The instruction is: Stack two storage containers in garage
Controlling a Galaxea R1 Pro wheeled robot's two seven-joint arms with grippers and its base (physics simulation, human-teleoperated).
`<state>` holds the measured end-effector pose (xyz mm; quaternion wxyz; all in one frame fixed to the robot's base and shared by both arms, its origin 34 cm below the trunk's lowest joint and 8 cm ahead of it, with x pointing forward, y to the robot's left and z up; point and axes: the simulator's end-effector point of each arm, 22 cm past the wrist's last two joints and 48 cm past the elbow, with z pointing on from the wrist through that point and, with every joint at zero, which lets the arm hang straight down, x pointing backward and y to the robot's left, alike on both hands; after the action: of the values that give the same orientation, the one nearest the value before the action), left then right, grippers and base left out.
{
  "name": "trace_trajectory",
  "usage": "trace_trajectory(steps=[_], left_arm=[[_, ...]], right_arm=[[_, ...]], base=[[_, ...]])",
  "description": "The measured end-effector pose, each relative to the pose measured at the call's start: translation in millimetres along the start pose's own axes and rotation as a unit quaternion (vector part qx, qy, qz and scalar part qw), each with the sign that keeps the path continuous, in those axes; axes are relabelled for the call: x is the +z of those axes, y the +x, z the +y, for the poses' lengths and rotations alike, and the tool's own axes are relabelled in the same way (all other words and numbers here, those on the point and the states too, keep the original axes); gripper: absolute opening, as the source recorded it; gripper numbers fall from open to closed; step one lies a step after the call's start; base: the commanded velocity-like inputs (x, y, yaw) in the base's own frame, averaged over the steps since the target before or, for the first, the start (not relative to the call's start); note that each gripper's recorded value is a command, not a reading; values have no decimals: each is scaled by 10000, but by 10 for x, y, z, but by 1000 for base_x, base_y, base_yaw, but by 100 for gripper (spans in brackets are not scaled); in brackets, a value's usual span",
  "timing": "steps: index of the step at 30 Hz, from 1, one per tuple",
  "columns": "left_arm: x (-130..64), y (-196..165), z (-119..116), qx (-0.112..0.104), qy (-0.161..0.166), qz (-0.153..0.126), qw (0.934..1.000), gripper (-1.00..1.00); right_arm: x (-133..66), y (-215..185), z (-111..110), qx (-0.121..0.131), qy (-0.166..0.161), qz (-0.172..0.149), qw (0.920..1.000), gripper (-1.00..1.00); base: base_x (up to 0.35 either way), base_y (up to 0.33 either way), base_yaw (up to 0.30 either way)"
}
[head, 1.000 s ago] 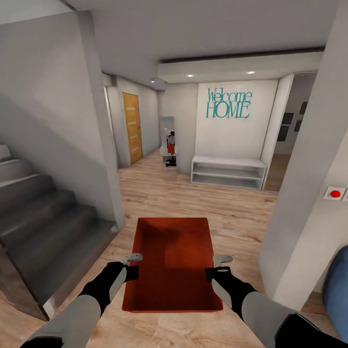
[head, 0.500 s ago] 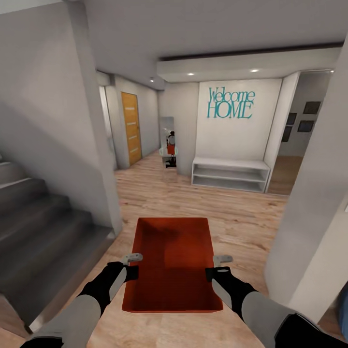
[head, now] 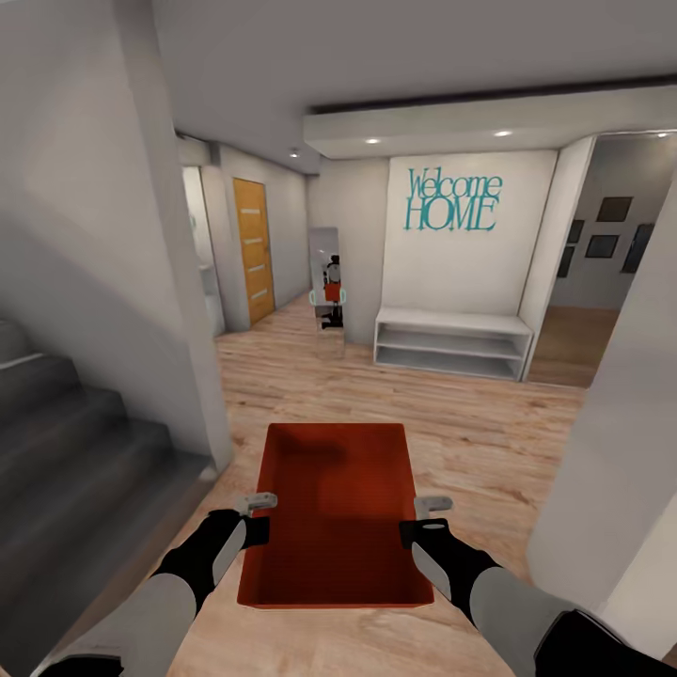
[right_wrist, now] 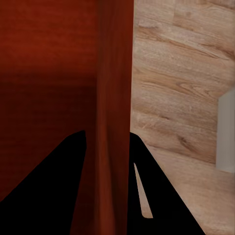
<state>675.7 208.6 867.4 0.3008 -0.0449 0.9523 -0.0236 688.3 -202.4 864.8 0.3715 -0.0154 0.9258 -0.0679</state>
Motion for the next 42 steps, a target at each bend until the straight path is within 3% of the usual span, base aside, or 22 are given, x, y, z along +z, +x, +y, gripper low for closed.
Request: trace_trajectory(steps=[42], left_arm=[[1,2,7,28,-15,-1,10000,-100]], right_arm=[[8,32,10,29,-14,-4,10000,-100]], base=[[322,0,-45]])
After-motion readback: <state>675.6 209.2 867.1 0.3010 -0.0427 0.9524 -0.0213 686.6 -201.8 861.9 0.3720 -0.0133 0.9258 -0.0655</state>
